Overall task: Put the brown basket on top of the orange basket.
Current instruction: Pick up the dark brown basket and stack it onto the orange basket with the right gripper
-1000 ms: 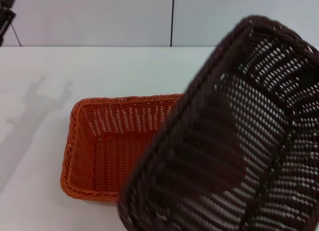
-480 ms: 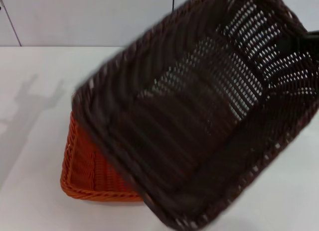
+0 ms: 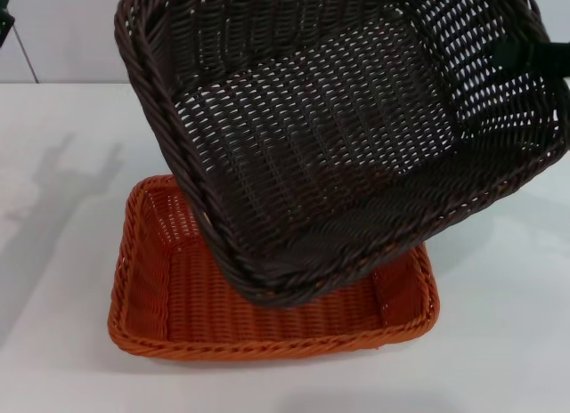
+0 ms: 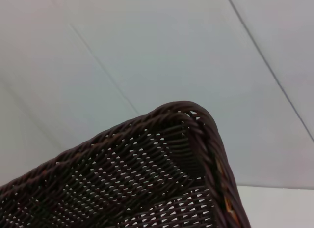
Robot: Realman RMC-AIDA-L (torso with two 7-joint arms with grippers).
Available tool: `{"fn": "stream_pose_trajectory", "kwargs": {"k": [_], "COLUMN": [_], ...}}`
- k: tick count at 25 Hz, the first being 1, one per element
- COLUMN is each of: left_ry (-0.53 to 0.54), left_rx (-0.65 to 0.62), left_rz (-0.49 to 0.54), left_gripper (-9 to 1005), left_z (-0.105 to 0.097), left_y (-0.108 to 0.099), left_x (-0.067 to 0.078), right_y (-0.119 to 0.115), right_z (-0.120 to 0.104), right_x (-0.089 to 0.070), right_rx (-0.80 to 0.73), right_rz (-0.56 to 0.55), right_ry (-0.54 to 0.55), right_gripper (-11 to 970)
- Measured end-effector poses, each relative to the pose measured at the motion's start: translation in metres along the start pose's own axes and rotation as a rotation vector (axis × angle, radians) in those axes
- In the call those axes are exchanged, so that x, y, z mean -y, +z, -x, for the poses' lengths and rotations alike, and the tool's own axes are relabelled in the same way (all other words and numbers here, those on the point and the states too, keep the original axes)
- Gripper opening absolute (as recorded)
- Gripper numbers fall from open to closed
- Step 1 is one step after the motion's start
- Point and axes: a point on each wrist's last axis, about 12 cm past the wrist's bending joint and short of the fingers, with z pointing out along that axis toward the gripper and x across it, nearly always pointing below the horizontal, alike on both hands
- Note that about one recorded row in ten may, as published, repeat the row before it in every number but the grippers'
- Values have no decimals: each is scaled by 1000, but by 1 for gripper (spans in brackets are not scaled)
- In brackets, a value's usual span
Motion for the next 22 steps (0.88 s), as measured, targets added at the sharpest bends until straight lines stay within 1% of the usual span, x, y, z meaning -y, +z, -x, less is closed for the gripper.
{"fn": "stream_pose_trajectory", "kwargs": {"k": [3, 4, 5, 7, 9, 10, 18, 21, 22], "left_ry": [-8, -8, -8, -7, -7, -6, 8, 9, 9], "left_rx": [-6, -6, -5, -5, -5, -5, 1, 0, 0], "left_rz": [0, -3, -4, -5, -6, -7, 1, 3, 3], "left_gripper": [806, 806, 806, 805, 805, 805, 804, 804, 804], "left_z": [-4, -4, -4, -4, -4, -4, -3, -3, -3], "left_y": [1, 2, 3, 3, 4, 4, 3, 3, 3], "left_x": [3, 4, 4, 4, 4, 4, 3, 3, 3], "right_y": [3, 5, 10, 12, 15, 19, 27, 31, 33], "right_z": [-6, -9, -17, -21, -27, -35, -48, -54, -57], "right_x": [3, 4, 7, 9, 10, 10, 10, 9, 8], "right_rx": [-4, -8, -14, -12, -6, -6, 4, 12, 16], "right_rz": [1, 1, 3, 2, -5, -15, -41, -59, -82], "right_ry": [22, 33, 57, 62, 62, 64, 60, 41, 21], "right_gripper": [151, 151, 151, 151, 151, 150, 150, 150, 150]}}
